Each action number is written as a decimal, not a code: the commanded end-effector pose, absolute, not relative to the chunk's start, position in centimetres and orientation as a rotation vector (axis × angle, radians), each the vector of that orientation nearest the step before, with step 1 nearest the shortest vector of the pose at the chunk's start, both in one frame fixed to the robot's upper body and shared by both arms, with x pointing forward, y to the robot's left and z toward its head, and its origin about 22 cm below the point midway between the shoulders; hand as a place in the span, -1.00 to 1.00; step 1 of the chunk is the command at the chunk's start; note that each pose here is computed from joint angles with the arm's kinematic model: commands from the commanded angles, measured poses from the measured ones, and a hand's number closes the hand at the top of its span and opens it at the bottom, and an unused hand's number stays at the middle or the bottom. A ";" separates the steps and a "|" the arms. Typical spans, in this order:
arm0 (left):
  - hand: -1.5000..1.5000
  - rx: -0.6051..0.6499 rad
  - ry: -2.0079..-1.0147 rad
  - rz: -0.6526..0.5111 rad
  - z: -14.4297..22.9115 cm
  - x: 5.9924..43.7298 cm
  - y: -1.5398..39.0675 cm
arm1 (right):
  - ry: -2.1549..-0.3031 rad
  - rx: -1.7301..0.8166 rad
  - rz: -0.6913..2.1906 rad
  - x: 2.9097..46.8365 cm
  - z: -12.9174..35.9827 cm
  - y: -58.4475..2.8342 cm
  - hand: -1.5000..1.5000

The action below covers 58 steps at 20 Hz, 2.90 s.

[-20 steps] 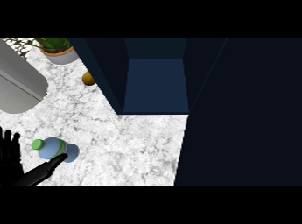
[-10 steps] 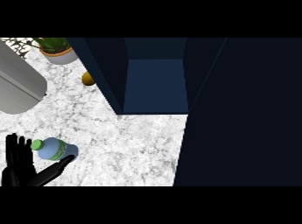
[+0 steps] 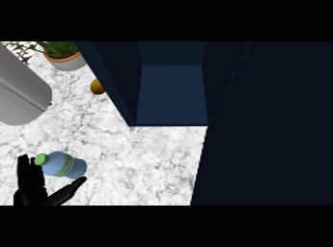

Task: Pick up the bottled water, place it into the cabinet and close the cabinet

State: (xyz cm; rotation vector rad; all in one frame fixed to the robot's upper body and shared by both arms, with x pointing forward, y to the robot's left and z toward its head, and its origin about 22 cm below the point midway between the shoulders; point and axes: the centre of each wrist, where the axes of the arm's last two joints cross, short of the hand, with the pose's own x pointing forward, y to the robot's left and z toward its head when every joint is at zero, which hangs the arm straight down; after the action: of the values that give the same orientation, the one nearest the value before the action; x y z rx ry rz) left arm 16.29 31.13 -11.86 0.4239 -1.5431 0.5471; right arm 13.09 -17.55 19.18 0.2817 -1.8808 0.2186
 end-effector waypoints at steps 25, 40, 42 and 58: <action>1.00 0.105 -1.644 0.659 -14.8 22.2 30.8 | -1.950 0.217 0.180 9.7 20.6 -20.1 -1.00; 1.00 -0.173 -1.761 0.091 -13.4 27.3 25.3 | -1.960 0.137 0.194 11.6 19.2 -21.0 -1.00; 1.00 -0.203 -1.762 0.092 -12.9 28.8 22.2 | -1.956 0.107 0.176 10.8 19.4 -22.0 -1.00; 1.00 -0.464 -1.742 0.127 -6.2 33.4 14.6 | -1.973 0.048 0.096 11.7 17.7 -26.9 -1.00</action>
State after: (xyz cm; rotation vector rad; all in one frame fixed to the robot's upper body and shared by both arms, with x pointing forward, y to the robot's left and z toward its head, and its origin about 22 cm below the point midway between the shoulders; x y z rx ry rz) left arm 30.97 17.43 -9.69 -0.3887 -1.7208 0.1385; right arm 13.00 -26.42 16.84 -0.1199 -1.9440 0.1718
